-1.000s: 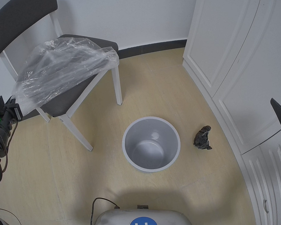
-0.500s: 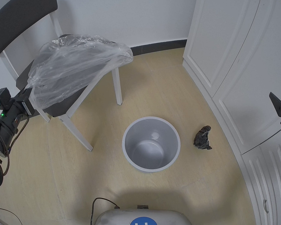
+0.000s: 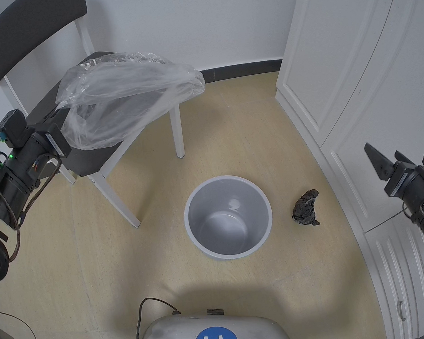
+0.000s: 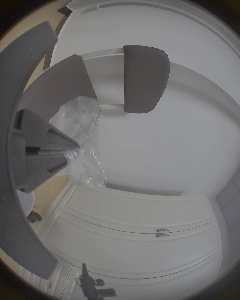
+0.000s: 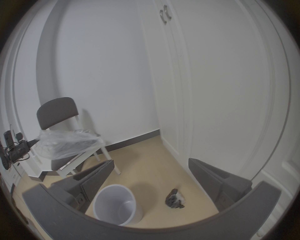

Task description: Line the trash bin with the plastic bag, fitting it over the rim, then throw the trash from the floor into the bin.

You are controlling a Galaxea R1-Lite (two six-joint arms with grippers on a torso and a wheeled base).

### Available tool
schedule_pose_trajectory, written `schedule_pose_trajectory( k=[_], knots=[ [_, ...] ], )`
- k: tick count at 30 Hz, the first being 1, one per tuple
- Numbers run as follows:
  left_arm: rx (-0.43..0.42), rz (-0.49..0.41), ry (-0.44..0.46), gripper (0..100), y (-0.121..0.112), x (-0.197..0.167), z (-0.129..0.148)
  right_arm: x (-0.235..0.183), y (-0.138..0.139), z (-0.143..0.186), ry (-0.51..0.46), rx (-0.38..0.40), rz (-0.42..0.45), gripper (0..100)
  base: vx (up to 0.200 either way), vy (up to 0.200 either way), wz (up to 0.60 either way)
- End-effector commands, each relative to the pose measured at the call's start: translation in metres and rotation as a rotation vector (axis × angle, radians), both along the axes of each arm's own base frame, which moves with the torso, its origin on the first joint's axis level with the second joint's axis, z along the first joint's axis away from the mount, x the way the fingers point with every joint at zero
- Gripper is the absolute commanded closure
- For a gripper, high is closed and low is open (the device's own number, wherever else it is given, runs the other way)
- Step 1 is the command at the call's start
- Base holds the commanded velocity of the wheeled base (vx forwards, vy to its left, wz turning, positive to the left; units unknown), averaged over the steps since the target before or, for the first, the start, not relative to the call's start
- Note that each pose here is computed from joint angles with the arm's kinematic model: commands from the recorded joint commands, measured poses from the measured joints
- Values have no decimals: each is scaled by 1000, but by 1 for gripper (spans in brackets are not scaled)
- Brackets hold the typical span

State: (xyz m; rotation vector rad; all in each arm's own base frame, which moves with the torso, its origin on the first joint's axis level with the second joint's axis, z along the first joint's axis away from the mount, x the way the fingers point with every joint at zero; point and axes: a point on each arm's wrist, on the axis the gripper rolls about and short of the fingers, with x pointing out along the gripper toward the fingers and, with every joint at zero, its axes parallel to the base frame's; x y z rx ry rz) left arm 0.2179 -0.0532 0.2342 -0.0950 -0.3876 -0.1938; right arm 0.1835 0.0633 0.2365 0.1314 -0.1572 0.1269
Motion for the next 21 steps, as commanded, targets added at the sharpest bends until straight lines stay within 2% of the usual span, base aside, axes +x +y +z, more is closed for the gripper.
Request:
schedule_pose_trajectory(
  k=[1, 4, 5, 7, 11, 21],
  knots=[
    [-12, -48, -5, 100, -14, -8, 1, 5, 29, -21, 80, -4, 124, 0, 0, 0, 0],
    [-12, -51, -7, 100, -14, -9, 2, 6, 30, -22, 82, -3, 127, 0, 0, 0, 0],
    [-12, -85, -16, 100, -18, -19, 3, 10, 42, -33, 130, -11, 168, 0, 0, 0, 0],
    [-16, -112, -18, 100, -23, -23, 4, 14, 47, -38, 147, -16, 175, 0, 0, 0, 0],
    [-13, -136, -14, 100, -27, -26, 2, 19, 49, -39, 131, -4, 134, 0, 0, 0, 0],
    [-7, -234, -12, 100, -41, -44, -1, 31, 56, -45, 111, 28, 131, 0, 0, 0, 0]
  ],
)
